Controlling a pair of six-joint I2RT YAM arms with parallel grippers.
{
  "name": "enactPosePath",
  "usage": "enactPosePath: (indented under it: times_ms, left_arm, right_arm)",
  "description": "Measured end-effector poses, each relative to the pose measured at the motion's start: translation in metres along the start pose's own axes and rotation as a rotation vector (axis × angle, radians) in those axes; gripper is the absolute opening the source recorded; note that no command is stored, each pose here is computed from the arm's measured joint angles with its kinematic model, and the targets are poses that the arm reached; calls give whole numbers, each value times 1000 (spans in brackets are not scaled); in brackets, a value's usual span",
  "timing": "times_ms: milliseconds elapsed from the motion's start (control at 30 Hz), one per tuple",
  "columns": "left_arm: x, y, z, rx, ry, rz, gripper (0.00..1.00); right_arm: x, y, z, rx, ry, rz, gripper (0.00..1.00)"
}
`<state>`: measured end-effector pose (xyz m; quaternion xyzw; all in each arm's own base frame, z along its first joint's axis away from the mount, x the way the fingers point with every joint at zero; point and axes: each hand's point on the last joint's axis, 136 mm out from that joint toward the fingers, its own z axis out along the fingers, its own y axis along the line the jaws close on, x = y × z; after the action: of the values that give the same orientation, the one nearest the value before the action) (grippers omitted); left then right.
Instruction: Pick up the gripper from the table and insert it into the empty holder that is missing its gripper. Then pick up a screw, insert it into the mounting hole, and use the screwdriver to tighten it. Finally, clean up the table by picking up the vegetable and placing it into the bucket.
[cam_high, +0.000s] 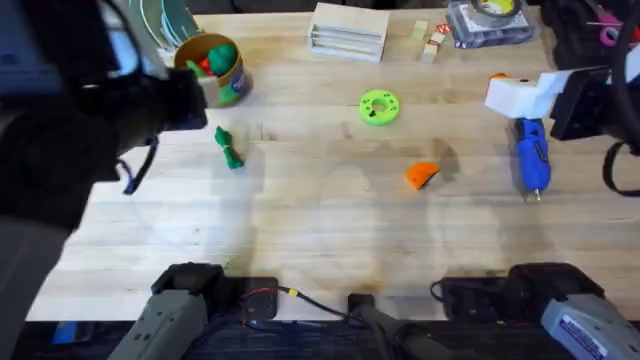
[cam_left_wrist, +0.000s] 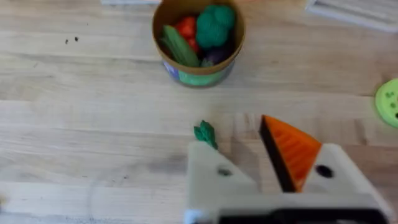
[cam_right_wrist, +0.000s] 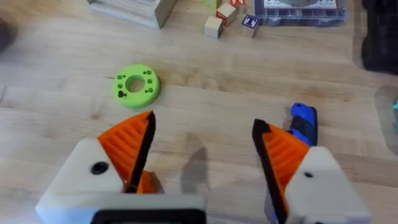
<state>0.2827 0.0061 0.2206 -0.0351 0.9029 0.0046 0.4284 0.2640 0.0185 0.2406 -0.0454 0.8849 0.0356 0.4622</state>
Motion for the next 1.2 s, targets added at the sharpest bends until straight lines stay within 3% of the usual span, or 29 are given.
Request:
enactPosePath:
  times_ms: [133, 167, 467, 1067, 1200]
  left_arm:
    - [-16, -2, -28, 20, -113, -4, 892]
    - [-19, -3, -36, 30, -140, -7, 967]
    - [-32, -6, -81, 61, -303, -8, 992]
    - [-30, -7, -82, 67, -299, -9, 993]
    - [-17, -6, -78, 64, -244, -8, 992]
  right_arm:
    - [0, 0, 0, 0, 0, 0, 992]
    - [0, 0, 0, 0, 0, 0, 991]
    - [0, 0, 0, 0, 1, 0, 992]
    - [0, 0, 0, 0, 1, 0, 991]
    - [0, 0, 0, 0, 0, 0, 991]
